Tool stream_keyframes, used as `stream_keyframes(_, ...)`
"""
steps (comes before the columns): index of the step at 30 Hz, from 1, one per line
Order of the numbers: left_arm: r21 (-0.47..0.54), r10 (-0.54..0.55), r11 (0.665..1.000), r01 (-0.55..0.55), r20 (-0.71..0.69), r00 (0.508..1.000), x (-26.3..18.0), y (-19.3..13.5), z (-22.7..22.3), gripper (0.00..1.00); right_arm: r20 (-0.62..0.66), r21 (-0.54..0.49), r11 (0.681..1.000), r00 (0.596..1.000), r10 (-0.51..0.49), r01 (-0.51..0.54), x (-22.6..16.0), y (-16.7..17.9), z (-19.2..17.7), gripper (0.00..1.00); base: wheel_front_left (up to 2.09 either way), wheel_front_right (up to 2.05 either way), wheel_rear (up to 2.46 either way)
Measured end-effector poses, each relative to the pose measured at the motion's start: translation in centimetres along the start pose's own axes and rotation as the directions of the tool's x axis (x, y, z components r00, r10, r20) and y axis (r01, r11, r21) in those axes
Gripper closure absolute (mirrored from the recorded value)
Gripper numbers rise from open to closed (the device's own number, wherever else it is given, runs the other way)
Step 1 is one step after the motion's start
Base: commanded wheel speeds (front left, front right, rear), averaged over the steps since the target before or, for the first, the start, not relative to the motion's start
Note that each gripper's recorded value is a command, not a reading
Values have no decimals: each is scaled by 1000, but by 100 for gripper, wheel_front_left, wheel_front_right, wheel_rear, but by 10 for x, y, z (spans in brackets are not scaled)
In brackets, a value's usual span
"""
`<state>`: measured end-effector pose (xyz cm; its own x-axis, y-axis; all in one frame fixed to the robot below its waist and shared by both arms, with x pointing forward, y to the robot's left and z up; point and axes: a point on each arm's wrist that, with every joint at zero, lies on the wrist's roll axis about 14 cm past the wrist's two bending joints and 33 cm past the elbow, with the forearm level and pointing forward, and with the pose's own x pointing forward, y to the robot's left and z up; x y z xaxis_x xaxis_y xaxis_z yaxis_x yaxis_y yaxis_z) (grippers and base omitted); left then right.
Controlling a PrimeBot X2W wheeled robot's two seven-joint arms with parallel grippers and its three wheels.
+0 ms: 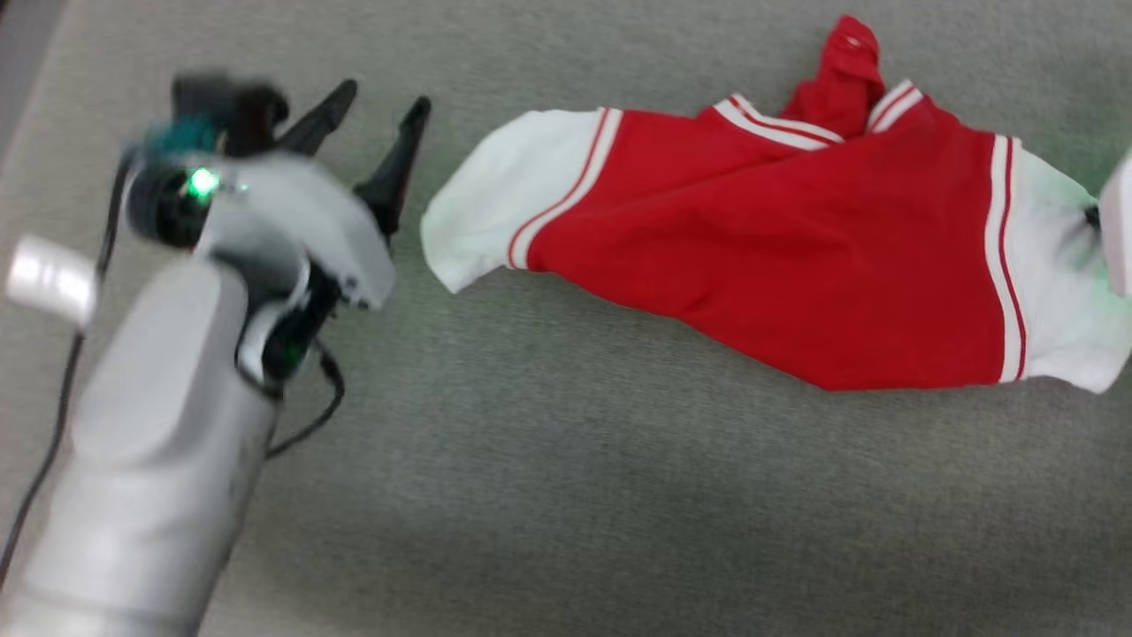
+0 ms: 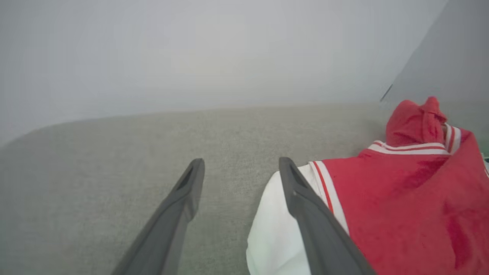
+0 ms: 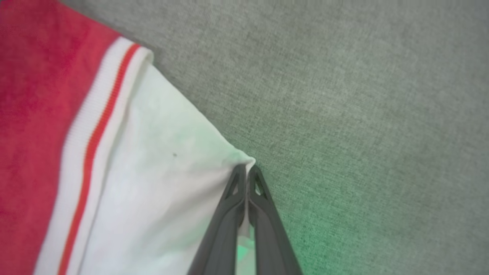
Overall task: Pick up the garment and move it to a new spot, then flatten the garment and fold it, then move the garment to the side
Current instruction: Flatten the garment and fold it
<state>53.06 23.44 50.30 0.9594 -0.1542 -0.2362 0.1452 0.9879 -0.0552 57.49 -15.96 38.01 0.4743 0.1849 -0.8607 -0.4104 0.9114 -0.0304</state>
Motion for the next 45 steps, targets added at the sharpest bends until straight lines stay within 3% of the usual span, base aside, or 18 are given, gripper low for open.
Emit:
stream_keyframes(2, -59, -42, 998, 32, -169, 985, 16, -9, -24, 0, 2, -13, 1000, 1000, 5, -5, 2, 1, 2, 100, 0, 0, 0)
stream_keyframes(5, -136, -121, 988, 73, -385, 915, 27, -23, -54, 0, -3, -30, 1000, 1000, 9, -9, 4, 1, 2, 100, 0, 0, 0)
stream_keyframes(9, -181, -139, 982, 50, -518, 844, 39, -15, -69, 0, 1, -38, 999, 1000, 14, -14, 8, -1, 3, 100, 0, 0, 0)
stream_keyframes(12, -223, -176, 974, 43, -621, 764, 42, -24, -96, 0, 0, -39, 999, 1000, 22, -22, 11, -2, 1, 100, 0, 0, 0)
stream_keyframes(17, -235, -195, 971, 53, -634, 749, 56, -30, -105, 0, 5, -27, 999, 1000, 29, -29, 15, -6, -2, 100, 0, 0, 0)
stream_keyframes(19, -236, -204, 970, 63, -639, 742, 57, -34, -107, 84, 12, -21, 999, 999, 34, -34, 16, -5, -3, 100, 0, 0, 0)
stream_keyframes(20, -251, -208, 966, 57, -631, 748, 58, -34, -106, 100, 18, -18, 999, 999, 37, -36, 15, -4, -3, 100, 0, 0, 0)
stream_keyframes(27, -311, -254, 947, 87, -552, 794, 54, -48, -89, 100, 98, 1, 999, 994, 43, -43, 1, -3, 9, 100, 0, 0, 0)
stream_keyframes(33, -287, -193, 954, 88, -363, 911, 69, -36, -45, 100, 271, 38, 999, 963, -3, -8, -19, -16, 43, 100, 0, 0, 0)
stream_keyframes(36, -302, -169, 948, 97, -224, 960, 86, -38, -11, 100, 425, 78, 996, 902, -70, 40, -42, -38, 88, 100, 0, 0, 0)
stream_keyframes(39, -266, -106, 960, 88, -56, 993, 103, -28, 33, 100, 569, 124, 989, 810, -139, 82, -70, -58, 134, 100, 0, 0, 0)
stream_keyframes(42, -255, -22, 965, 57, 140, 990, 115, -14, 87, 100, 705, 176, 976, 676, -214, 126, -111, -82, 183, 100, 0, 0, 0)
stream_keyframes(45, -253, 25, 966, 58, 309, 951, 121, -14, 139, 100, 818, 233, 959, 501, -284, 162, -163, -106, 226, 100, 0, 0, 0)
